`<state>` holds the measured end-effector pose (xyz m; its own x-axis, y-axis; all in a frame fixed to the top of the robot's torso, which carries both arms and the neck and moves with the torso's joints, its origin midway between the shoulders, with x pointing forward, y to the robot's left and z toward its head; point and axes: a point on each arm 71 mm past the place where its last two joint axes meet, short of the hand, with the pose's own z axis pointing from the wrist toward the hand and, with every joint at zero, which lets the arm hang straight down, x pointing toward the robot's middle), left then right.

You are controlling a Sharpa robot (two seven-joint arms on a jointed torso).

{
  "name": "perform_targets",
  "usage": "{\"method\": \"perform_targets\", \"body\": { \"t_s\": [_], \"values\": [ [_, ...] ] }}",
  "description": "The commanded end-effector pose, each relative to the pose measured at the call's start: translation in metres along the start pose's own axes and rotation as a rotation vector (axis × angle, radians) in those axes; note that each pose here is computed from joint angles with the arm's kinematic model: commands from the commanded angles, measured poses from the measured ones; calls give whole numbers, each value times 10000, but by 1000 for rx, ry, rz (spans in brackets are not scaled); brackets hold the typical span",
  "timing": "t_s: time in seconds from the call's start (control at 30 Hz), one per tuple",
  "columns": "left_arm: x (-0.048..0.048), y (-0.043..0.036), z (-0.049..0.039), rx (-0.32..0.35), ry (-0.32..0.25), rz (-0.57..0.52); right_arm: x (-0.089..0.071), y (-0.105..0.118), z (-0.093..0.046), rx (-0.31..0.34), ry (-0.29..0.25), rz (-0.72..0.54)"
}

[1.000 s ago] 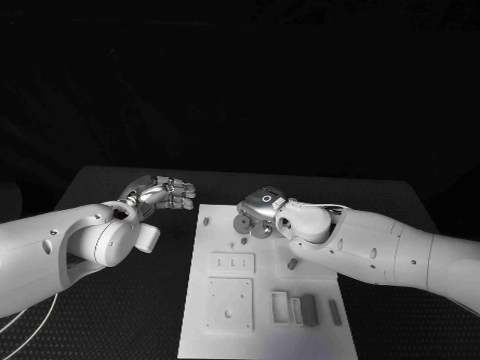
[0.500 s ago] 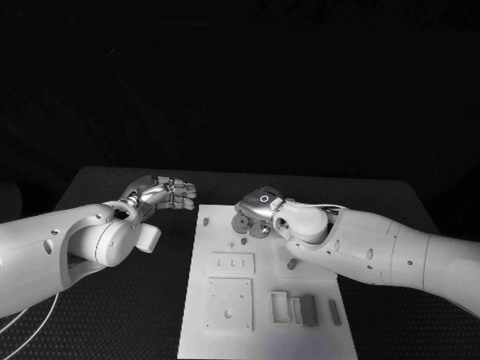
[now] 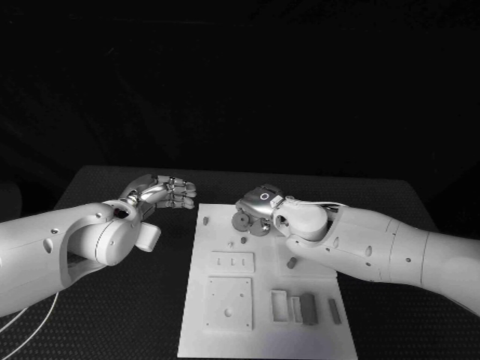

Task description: Assemble the parts on the task board

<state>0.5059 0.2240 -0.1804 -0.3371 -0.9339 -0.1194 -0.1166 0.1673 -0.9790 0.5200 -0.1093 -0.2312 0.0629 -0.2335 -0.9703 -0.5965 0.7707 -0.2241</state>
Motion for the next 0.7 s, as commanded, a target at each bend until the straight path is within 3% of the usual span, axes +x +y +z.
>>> {"method": "perform_targets", "body": {
  "t_s": [0.03,0.7],
  "values": [
    [-1,-15,2,8,6,3,96,-35,-29,18,52,-13],
    [-11,-14,4,8,4,3,105,-5,-61,5,55,2]
  ]
}}
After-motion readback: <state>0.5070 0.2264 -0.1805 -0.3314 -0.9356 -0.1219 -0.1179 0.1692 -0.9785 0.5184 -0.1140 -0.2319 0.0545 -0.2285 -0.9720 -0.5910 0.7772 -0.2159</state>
